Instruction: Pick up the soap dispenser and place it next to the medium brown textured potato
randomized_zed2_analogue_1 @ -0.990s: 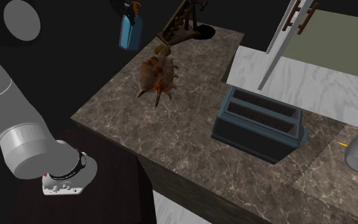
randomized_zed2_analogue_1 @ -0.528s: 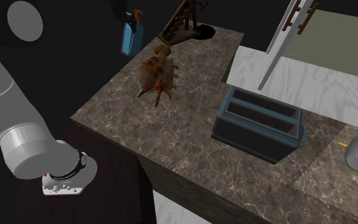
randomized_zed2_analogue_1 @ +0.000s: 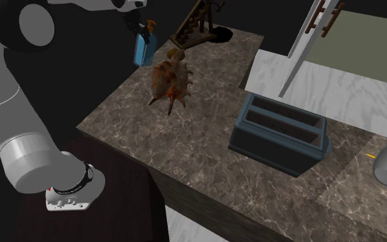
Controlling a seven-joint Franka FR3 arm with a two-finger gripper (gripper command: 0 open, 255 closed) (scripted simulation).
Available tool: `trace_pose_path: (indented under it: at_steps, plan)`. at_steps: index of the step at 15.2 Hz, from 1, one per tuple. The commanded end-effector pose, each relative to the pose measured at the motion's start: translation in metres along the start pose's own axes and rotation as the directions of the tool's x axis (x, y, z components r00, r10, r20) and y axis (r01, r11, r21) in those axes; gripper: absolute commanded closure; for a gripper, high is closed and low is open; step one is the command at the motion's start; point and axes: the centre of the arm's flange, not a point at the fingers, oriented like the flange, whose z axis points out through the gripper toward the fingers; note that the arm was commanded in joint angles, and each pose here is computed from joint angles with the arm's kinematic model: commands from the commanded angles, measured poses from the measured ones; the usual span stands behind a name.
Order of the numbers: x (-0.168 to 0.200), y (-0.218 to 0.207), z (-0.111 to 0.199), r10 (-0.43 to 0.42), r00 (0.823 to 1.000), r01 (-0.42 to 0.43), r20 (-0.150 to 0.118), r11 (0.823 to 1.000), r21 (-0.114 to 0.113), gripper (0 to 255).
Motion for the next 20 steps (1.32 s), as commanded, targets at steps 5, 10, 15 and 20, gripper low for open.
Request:
trace_pose_path:
  at_steps: [5,10,15,20]
  plan:
    - [-0.007,0.0,0.03,0.0,1.0,0.0,-0.001,1.0,0.0,255]
    - [-0.013,0.0,0.056,0.0,1.0,0.0,-0.001,1.0,0.0,255]
    - [-0.017,0.001,0.075,0.0,1.0,0.0,-0.001,1.0,0.0,255]
    - [-0.017,0.001,0.075,0.0,1.0,0.0,-0.001,1.0,0.0,255]
